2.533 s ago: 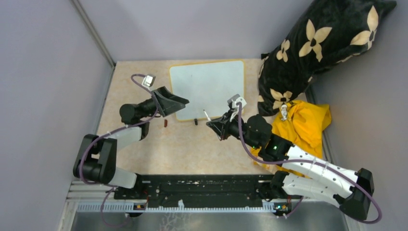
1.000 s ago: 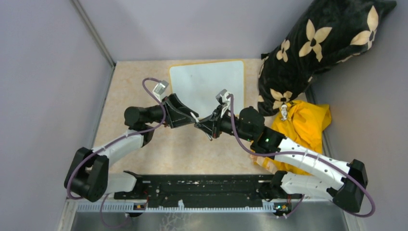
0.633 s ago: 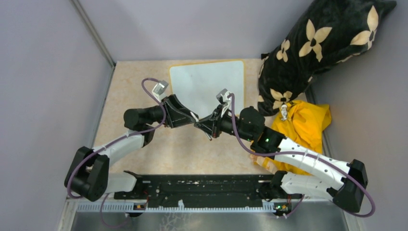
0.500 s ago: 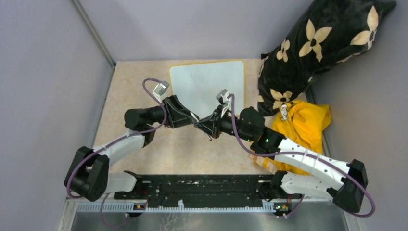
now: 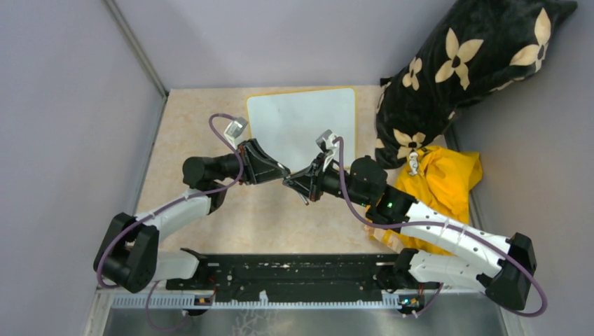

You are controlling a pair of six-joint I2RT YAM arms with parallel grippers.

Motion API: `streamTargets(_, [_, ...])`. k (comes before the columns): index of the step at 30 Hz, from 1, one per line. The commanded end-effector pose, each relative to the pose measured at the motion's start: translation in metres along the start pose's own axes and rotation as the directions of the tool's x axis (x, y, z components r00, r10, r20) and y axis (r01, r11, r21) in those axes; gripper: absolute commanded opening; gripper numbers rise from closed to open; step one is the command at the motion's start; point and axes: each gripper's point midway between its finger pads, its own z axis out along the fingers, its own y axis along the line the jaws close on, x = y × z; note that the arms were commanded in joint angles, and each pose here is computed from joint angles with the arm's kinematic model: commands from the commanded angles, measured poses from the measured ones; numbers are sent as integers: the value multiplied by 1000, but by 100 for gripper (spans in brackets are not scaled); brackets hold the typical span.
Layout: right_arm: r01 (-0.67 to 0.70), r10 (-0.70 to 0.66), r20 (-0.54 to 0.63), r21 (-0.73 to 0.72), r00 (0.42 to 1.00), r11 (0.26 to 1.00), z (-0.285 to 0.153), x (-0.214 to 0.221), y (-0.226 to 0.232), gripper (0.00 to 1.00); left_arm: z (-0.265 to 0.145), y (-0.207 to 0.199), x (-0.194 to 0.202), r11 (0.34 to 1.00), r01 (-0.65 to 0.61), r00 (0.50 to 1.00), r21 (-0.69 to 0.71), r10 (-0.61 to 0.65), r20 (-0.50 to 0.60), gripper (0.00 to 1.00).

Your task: Write a sentence on the whiteboard

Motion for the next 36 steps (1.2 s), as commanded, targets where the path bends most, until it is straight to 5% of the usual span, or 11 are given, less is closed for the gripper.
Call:
streamTargets(1, [8,-7,37,-6,999,1000,-3,-9,2,0,6,-14,-11,997,-70,997,34,70,17,22])
streamTargets(6, [7,-6,34,-5,999,1000,-3,-8,1,0,7,-14,-14,997,-67,997,25,66,30,40])
streamTargets(9, [7,-7,35,-6,999,1000,-3,-8,1,0,7,-13,-15,997,-69,997,17,68,32,40])
streamTargets(16, [9,-8,35,-6,999,1000,-3,-8,1,0,7,-14,-16,997,-71,997,12,71,37,23])
streamTargets(20, [2,-2,36,-6,999,1000,-4,-8,2,0,6,-13,-15,998,-67,997,10,66,36,0])
streamTargets(24, [-10,11,50,-9,999,1000,-5,-14,4,0,6,-14,-17,998,-69,996,6,69,49,0])
streamTargets(29, [-44,45,109,-16,993,999,-11,-32,10,50,3,-12,-30,996,-71,986,-59,79,148,0])
streamTargets(33, [-106,110,221,-30,969,994,-22,-64,19,70,-5,-8,-55,986,-28,948,-165,78,307,0])
streamTargets(36, [-160,167,300,-47,939,986,-29,-88,24,74,-16,-10,-77,974,8,893,-226,94,439,0])
